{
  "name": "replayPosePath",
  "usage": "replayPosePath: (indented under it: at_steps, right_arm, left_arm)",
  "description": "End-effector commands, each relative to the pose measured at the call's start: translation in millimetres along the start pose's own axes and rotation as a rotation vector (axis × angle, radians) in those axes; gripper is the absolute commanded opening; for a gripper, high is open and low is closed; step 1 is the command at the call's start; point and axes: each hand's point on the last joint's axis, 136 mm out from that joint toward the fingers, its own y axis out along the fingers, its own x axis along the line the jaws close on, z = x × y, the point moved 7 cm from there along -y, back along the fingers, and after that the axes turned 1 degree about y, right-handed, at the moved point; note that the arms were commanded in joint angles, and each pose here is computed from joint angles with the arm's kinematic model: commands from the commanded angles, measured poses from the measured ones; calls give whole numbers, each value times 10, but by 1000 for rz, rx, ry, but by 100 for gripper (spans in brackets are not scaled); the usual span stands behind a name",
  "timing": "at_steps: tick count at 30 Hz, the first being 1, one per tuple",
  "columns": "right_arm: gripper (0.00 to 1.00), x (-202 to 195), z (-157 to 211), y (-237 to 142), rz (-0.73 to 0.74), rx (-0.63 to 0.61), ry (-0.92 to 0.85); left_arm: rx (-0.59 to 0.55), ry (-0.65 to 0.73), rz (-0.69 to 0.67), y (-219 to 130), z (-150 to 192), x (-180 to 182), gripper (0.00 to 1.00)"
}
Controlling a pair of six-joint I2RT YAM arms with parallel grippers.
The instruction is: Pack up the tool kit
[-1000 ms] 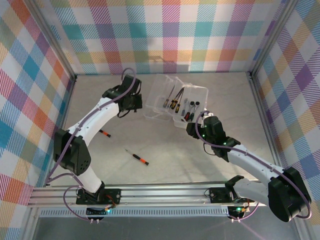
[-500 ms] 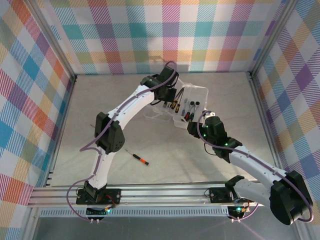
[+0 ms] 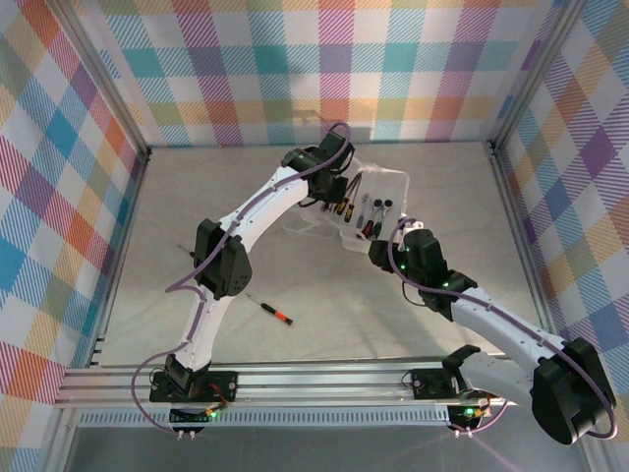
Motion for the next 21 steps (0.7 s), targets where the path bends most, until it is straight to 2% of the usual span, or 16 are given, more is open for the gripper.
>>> replayPosePath:
  at_steps: [1, 12, 21]
  right_arm:
    - [49, 20, -47, -42, -2, -27, -10]
    - [50, 28, -46, -38, -4, -17, -11]
    - [50, 45, -48, -26, -11, -6, -11]
  left_arm:
    - [23, 14, 4, -47, 11, 20, 11]
    - [55, 34, 0, 40, 78, 26, 14]
    - [59, 27, 26, 13, 84, -2, 20]
